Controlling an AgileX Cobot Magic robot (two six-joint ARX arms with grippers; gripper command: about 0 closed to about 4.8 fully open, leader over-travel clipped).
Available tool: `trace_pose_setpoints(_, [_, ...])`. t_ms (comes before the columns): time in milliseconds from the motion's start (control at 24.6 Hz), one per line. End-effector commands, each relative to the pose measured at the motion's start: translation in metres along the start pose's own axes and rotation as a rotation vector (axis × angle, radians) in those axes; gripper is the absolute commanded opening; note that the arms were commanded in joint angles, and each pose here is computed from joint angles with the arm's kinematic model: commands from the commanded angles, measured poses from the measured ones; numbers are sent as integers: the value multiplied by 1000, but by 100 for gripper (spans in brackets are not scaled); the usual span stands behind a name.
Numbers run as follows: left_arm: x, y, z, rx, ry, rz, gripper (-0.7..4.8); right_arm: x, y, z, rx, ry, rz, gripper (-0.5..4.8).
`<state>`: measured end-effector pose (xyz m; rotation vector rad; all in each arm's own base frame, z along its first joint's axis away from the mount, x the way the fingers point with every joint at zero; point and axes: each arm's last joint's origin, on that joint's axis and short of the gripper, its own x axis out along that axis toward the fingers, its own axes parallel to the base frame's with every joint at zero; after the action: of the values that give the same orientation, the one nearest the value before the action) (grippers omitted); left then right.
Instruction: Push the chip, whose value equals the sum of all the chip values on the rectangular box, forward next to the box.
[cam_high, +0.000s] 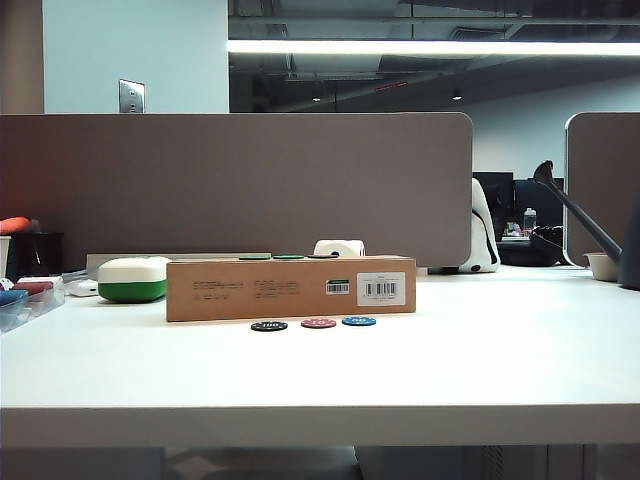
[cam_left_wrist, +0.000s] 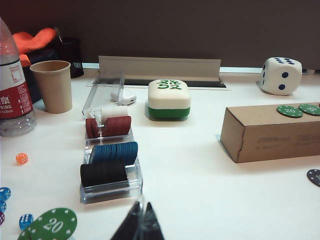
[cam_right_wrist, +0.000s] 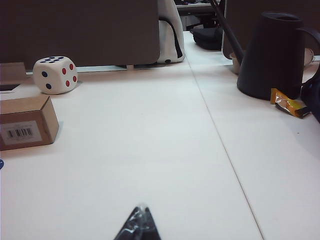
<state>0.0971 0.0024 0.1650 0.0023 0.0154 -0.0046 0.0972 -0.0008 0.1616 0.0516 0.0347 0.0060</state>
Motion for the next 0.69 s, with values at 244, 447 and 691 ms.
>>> trace_pose_setpoints(244, [-1, 0, 71, -4, 24, -10, -5, 0, 0, 0, 2, -11, 4, -6])
trace_pose_setpoints(447, [39, -2, 121, -7, 135, -34, -5, 0, 0, 0, 5, -12, 4, -6])
trace_pose_setpoints(691, [115, -47, 172, 18, 224, -248, -5, 0, 0, 0, 5, -13, 4, -6])
